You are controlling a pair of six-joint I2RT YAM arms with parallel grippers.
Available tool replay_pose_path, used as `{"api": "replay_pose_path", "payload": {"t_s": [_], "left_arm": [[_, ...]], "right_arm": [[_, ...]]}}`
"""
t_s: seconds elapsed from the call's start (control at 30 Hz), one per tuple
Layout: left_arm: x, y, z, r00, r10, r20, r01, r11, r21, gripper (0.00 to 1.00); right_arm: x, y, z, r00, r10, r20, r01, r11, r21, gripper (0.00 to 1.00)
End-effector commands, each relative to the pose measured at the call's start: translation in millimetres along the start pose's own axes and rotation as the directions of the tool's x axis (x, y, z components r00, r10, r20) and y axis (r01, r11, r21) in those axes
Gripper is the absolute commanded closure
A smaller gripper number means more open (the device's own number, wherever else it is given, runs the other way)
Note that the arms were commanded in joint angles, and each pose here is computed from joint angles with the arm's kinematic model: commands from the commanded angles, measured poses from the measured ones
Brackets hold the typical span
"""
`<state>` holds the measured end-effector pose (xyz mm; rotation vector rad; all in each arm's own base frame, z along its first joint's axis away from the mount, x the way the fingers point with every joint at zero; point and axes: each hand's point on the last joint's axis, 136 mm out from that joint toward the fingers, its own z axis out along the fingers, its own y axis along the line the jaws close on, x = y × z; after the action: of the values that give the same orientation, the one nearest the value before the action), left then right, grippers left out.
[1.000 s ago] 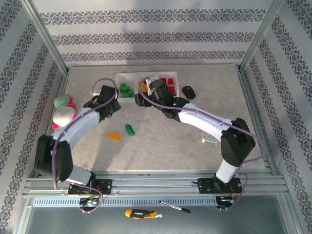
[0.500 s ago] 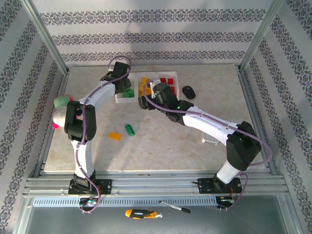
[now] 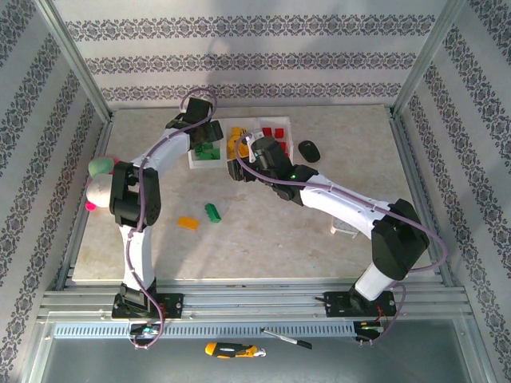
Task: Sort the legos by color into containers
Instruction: Place the lego in the container, then pick up the lego from the center of the table.
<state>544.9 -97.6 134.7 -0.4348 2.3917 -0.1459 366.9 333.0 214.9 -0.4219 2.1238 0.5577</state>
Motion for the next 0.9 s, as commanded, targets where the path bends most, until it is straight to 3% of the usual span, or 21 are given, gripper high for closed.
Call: {"api": "replay_pose_path", "payload": {"t_s": [0.0,0.2,0.37,0.67,0.87], "left_arm": [[-25.3,-0.5,-46.9,0.996,0.007,0.092,-0.012,0.999,0.051,0.06],[-7.6,21.9,-89.8,0.992,0.001,0.13,-0.007,0.999,0.046,0.03],[27.1,54.7,-117.8,0.992,0.01,0.125,-0.01,1.0,-0.003,0.0],[102.5,116.4,-141.1,0.996,-0.049,0.069,0.055,0.995,-0.081,0.01],[126.6,140.3,-148.4,0.996,-0.078,0.042,0.083,0.989,-0.12,0.01]], "right_arm": [[16.6,16.1,3.5,0.998,-0.049,-0.046,0.047,0.998,-0.04,0.3],[42.9,41.3,13.5,0.991,-0.073,-0.115,0.064,0.995,-0.081,0.29],[68.9,60.7,26.7,0.977,-0.061,-0.202,0.04,0.994,-0.106,0.29],[119.6,79.0,59.5,0.935,-0.059,-0.35,0.031,0.996,-0.086,0.28],[147.1,80.3,74.1,0.889,-0.021,-0.458,-0.001,0.999,-0.049,0.29]]}}
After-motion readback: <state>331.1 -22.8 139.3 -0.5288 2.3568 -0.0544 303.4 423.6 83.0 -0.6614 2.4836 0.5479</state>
